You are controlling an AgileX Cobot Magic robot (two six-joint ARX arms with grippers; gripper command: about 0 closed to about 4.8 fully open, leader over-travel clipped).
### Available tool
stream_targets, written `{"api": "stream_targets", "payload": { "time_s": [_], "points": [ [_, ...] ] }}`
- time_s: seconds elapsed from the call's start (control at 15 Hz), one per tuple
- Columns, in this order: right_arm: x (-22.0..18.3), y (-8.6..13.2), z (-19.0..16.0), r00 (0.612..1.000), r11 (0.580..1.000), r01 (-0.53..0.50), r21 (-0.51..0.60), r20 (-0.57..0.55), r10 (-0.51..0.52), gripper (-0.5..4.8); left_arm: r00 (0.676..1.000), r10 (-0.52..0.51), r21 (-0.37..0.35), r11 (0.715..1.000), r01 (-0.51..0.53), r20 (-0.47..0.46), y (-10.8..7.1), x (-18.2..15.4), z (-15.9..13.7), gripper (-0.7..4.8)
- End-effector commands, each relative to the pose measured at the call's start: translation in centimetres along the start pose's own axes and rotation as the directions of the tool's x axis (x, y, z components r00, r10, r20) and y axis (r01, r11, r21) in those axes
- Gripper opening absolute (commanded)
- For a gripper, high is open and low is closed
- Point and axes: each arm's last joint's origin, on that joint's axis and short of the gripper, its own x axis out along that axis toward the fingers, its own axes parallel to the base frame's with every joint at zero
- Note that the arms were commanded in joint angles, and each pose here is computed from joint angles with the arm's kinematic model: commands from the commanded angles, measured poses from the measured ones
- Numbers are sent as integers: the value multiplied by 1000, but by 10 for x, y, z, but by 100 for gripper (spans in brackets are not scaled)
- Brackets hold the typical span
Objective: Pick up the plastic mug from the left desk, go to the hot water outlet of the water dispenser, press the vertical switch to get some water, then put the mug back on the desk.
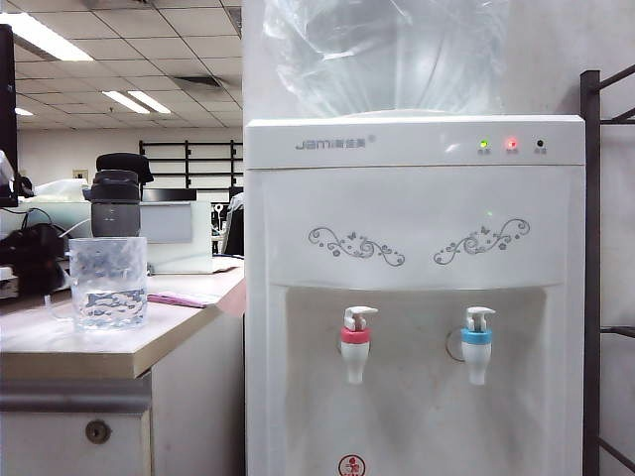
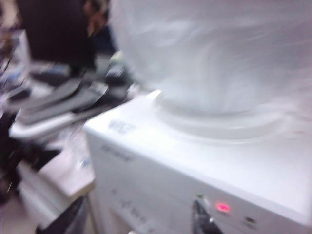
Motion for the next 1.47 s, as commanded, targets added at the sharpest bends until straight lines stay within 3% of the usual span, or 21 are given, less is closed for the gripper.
{"api": "stream_targets", "payload": {
  "time_s": [0.07,0.13,0.4,0.67,0.8,0.93,1.0,1.47],
  "points": [
    [53,19,-1,975,974,-170,-147,-165,146,274,998,26,-3,1000,-25,64,0,15,12,395],
    [78,36,-10,957,955,-257,-146,-174,231,274,990,119,-4,993,-119,78,2,23,18,395],
    [81,38,-11,956,952,-266,-150,-165,241,274,993,120,1,993,-120,24,5,50,1,396],
    [81,39,-11,956,952,-267,-149,-166,242,274,990,117,-4,993,-117,74,5,59,5,393],
    [81,39,-11,956,952,-267,-149,-166,242,274,990,116,-4,993,-116,75,5,59,6,298],
    [81,39,-11,956,952,-267,-149,-166,242,274,991,115,-4,993,-115,75,5,59,6,74],
    [81,39,-11,956,952,-267,-149,-166,242,274,991,112,-4,994,-112,75,5,59,6,-6],
    [80,38,-14,959,961,-235,-145,-197,204,266,991,112,-4,994,-112,72,4,59,5,-5]
  ]
}}
